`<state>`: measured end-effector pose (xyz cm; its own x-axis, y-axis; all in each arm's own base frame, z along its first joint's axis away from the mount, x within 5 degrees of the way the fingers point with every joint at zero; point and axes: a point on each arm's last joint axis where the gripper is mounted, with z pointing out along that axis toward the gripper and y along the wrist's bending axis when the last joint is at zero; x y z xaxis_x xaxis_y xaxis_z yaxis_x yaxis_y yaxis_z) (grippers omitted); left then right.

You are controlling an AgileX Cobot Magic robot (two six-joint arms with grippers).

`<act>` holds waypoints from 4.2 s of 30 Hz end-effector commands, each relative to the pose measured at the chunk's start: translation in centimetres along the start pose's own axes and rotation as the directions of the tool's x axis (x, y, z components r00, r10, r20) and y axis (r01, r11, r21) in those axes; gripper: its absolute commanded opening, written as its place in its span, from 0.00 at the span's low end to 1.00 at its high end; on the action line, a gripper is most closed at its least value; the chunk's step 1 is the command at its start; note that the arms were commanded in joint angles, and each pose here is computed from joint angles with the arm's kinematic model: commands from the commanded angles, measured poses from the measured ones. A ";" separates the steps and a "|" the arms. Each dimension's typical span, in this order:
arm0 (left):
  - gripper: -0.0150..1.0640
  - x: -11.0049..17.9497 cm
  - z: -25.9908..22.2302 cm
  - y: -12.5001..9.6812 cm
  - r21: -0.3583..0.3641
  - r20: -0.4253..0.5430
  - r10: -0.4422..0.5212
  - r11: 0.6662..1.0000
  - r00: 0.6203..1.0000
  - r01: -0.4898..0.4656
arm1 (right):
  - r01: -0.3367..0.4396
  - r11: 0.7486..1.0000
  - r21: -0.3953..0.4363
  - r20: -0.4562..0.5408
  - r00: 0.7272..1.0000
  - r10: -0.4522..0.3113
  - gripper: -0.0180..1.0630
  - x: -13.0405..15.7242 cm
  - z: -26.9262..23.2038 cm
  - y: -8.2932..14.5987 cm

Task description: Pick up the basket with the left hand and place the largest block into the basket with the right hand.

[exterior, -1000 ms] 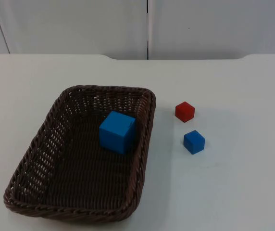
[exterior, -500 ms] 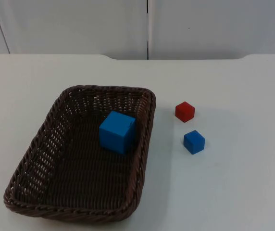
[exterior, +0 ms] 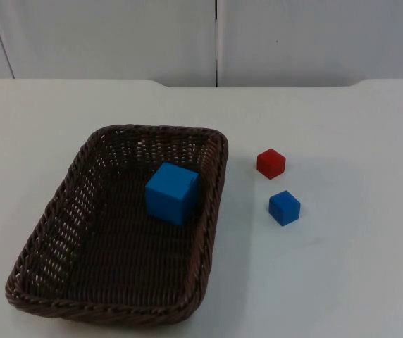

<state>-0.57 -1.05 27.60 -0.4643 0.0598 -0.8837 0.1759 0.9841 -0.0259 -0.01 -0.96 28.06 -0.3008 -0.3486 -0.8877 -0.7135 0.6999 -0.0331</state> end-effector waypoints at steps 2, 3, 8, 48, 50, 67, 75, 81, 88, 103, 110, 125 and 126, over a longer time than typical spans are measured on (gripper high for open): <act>0.99 0.1 0.1 0.0 0.009 -0.001 -0.008 1.000 1.000 0.008 | -0.013 1.000 -0.006 0.001 1.000 0.013 0.78 0.1 0.0 0.0; 0.99 0.1 0.1 0.0 0.009 -0.001 -0.008 1.000 1.000 0.008 | -0.017 1.000 -0.006 0.001 1.000 0.017 0.78 0.1 0.0 0.0; 0.99 0.1 0.1 0.0 0.009 -0.001 -0.008 1.000 1.000 0.008 | -0.015 1.000 -0.006 0.001 1.000 0.015 0.78 0.1 0.0 0.0; 0.99 0.1 0.1 -0.1 0.012 -0.001 -0.010 1.000 1.000 0.010 | -0.001 1.000 -0.012 0.003 1.000 0.001 0.99 0.1 0.0 0.1; 0.99 0.1 0.1 -0.1 0.012 -0.001 -0.010 1.000 1.000 0.010 | -0.001 1.000 -0.012 0.003 1.000 0.001 0.99 0.1 0.0 0.1; 0.99 0.1 0.2 -0.1 -0.066 0.003 -0.047 0.997 0.999 0.047 | -0.001 1.000 -0.011 0.003 1.000 0.001 0.99 0.1 0.0 0.1; 0.99 0.1 0.2 -0.1 -0.066 0.003 -0.047 0.997 0.999 0.047 | -0.029 0.999 0.042 0.002 1.000 0.028 0.99 0.1 0.0 0.1; 0.99 0.1 0.2 -0.1 -0.066 0.003 -0.047 0.997 0.999 0.047 | -0.099 0.979 0.179 0.006 0.995 0.099 0.99 0.1 -0.1 0.2; 0.99 0.1 0.2 -0.1 -0.066 0.003 -0.047 0.997 0.999 0.047 | -0.183 0.922 0.342 0.024 0.982 0.186 0.99 0.1 -0.2 0.4; 0.99 0.1 0.2 -0.1 -0.066 0.003 -0.047 0.997 0.999 0.047 | -0.255 0.835 0.487 0.055 0.964 0.262 0.99 0.1 -0.2 0.6; 0.99 0.1 0.2 -0.1 -0.066 0.003 -0.047 0.997 0.999 0.047 | -0.293 0.771 0.566 0.079 0.950 0.303 0.99 0.1 -0.2 0.7; 0.99 0.1 0.2 -0.1 -0.066 0.003 -0.047 0.997 0.999 0.047 | -0.317 0.722 0.615 0.097 0.939 0.329 0.99 0.1 -0.2 0.7; 0.99 0.1 0.2 -0.1 -0.066 0.003 -0.047 0.997 0.999 0.047 | -0.318 0.718 0.619 0.099 0.938 0.331 0.99 0.1 -0.2 0.7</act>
<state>-0.48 -1.10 27.60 -0.4677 0.0205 -0.8837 0.0983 0.9947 -0.0290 -0.68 -0.64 28.05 -0.4604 -0.0361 -0.8870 -0.0308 0.9992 -0.0247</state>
